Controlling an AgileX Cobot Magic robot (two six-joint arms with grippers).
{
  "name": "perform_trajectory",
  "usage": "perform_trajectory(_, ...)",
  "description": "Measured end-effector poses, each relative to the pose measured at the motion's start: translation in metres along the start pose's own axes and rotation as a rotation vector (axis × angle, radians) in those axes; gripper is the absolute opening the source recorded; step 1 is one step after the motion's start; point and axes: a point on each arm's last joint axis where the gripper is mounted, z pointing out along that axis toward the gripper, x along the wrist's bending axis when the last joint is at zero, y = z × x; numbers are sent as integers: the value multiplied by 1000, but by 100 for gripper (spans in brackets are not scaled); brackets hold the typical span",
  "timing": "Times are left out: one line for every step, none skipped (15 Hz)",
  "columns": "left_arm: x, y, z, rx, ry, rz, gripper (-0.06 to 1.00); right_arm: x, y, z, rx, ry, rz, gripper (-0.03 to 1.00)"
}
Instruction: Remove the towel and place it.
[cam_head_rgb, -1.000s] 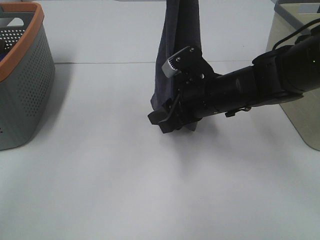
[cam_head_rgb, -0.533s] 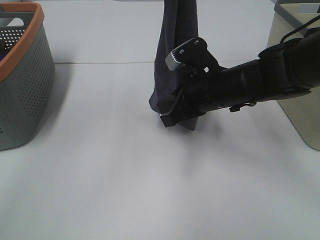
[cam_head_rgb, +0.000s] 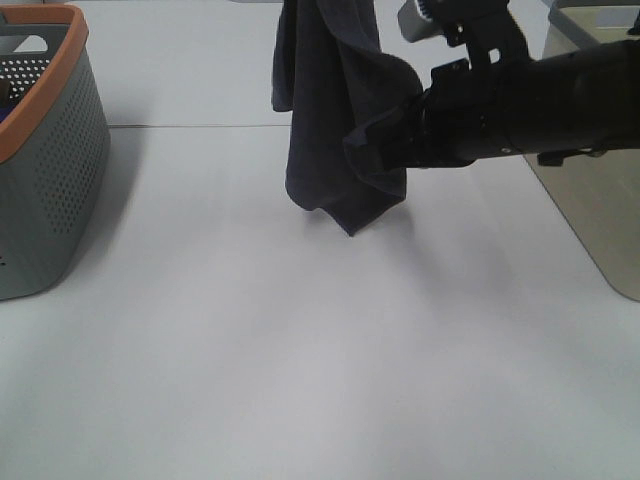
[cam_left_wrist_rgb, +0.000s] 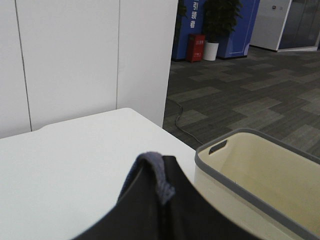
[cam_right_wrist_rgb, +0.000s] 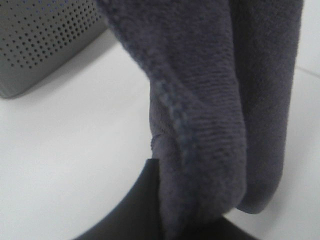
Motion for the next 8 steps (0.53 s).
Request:
perform_trajectory(1, 5, -3, -20, 25, -15, 0, 1, 6, -9, -22, -4, -58, 2)
perform_trajectory(4, 10, -7, -43, 61, -34, 0, 2, 10, -16, -36, -7, -96, 2)
perform_trajectory(6, 14, -10, -61, 89, -54, 0, 1, 11, -19, -38, -11, -119, 2)
perform_trajectory(8, 16, -11, -73, 113, -76, 0, -1, 11, -21, -29, -3, -142, 2)
perform_trajectory(10, 16, -11, -80, 131, -110, 0, -4, 8, -23, -4, 22, -167, 2)
perform_trajectory(10, 17, -11, -83, 137, -129, 0, -8, 6, -26, 36, 71, -160, 2)
perform_trajectory(11, 17, -11, -84, 141, -133, 0, -15, 10, -31, 96, 110, -161, 2)
perform_trajectory(11, 17, -11, -84, 141, -127, 0, -19, 13, -34, 124, 116, -164, 2)
